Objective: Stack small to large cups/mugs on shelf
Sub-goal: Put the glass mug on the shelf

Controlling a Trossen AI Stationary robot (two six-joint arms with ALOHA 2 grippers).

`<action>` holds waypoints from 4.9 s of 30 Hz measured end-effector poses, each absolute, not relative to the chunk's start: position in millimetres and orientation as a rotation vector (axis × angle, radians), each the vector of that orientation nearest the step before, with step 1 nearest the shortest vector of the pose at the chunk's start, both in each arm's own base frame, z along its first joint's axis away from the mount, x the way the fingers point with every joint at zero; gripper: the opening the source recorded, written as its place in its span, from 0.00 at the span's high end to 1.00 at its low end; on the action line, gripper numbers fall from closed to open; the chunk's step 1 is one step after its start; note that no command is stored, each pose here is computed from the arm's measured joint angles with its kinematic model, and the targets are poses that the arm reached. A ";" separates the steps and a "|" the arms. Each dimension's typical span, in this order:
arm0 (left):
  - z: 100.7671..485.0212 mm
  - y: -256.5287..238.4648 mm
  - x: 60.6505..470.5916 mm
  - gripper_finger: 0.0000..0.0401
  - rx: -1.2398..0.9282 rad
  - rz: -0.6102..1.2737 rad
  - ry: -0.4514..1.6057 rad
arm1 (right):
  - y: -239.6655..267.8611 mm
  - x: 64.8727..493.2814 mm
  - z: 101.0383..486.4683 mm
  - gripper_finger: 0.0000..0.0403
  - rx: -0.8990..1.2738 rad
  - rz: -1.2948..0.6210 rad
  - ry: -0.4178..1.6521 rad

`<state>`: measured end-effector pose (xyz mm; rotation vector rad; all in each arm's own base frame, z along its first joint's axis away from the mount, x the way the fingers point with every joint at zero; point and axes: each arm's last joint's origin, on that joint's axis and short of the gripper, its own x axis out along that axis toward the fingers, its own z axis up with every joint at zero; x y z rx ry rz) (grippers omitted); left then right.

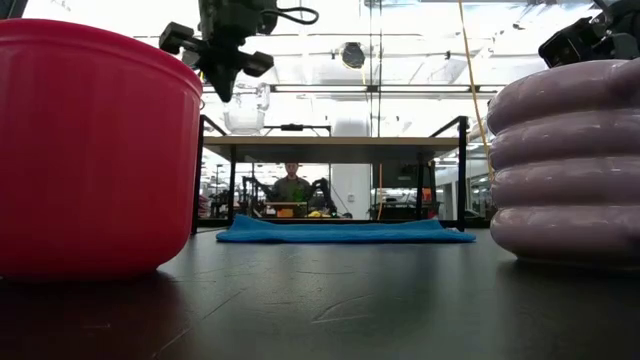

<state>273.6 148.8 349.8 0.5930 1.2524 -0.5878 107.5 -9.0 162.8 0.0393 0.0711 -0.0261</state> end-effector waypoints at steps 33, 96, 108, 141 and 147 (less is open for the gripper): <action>344.5 138.2 293.4 0.82 0.550 -0.437 1.291 | -8.7 107.4 161.5 1.00 0.038 -0.021 0.084; 395.5 52.3 156.7 0.57 0.095 0.112 0.366 | -10.7 109.2 174.2 1.00 0.039 -0.035 -0.041; 352.6 44.7 136.5 0.57 0.073 0.124 0.310 | -20.5 113.9 178.8 1.00 0.036 -0.069 -0.010; 335.5 45.2 138.1 0.57 0.077 0.109 0.386 | -92.3 182.6 208.3 1.00 0.137 0.085 0.008; 335.3 45.2 138.0 0.57 0.077 0.108 0.388 | -101.2 206.2 219.9 1.00 0.124 0.103 0.054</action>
